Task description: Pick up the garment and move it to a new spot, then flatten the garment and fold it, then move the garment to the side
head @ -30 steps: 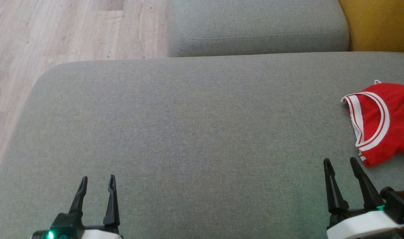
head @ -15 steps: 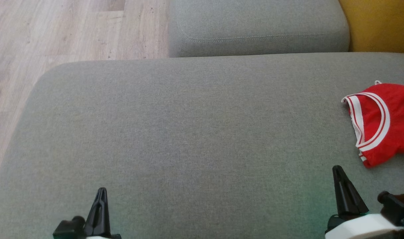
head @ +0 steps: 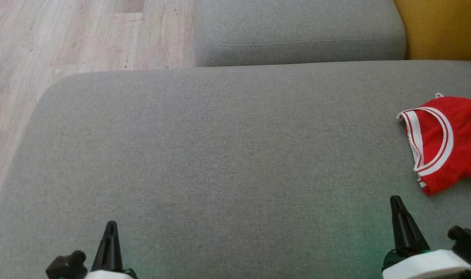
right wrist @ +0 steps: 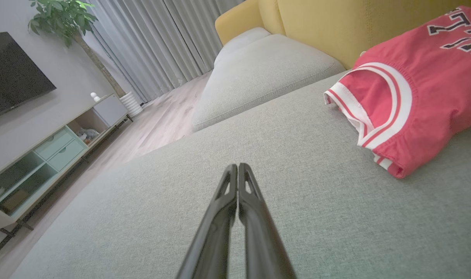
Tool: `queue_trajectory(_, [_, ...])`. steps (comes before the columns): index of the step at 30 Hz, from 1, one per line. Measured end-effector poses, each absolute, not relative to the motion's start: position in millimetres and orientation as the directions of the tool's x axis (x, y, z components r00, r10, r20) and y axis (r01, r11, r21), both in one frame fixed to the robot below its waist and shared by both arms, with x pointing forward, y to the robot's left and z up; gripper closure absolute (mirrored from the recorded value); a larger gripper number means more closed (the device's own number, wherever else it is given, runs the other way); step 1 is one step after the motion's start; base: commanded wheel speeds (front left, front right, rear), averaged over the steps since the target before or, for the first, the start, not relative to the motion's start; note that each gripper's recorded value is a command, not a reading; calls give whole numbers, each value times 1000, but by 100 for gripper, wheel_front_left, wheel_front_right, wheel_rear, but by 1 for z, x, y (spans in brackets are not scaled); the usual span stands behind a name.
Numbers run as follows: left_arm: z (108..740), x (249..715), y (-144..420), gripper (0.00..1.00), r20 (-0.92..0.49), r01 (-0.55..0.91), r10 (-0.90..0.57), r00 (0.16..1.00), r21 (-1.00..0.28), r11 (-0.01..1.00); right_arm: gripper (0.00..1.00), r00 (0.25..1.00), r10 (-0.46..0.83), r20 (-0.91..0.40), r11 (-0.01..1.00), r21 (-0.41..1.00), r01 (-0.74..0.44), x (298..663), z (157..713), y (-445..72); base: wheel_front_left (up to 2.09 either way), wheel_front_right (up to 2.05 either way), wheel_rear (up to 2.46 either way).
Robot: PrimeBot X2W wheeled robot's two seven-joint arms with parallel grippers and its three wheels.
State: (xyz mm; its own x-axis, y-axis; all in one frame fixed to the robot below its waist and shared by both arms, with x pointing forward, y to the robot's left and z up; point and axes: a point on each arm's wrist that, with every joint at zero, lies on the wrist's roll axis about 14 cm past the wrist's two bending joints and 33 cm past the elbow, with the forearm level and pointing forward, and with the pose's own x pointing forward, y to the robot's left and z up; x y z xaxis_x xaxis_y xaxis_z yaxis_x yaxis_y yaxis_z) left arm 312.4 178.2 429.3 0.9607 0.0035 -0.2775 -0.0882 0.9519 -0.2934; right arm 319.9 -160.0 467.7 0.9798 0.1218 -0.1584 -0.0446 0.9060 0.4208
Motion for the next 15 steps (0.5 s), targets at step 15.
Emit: queue_trajectory(15, [429,320,181,100,-296,-136,2,955,-432,892,100,985,109,-137,831,556,-15,329,471,-163,0,0,0])
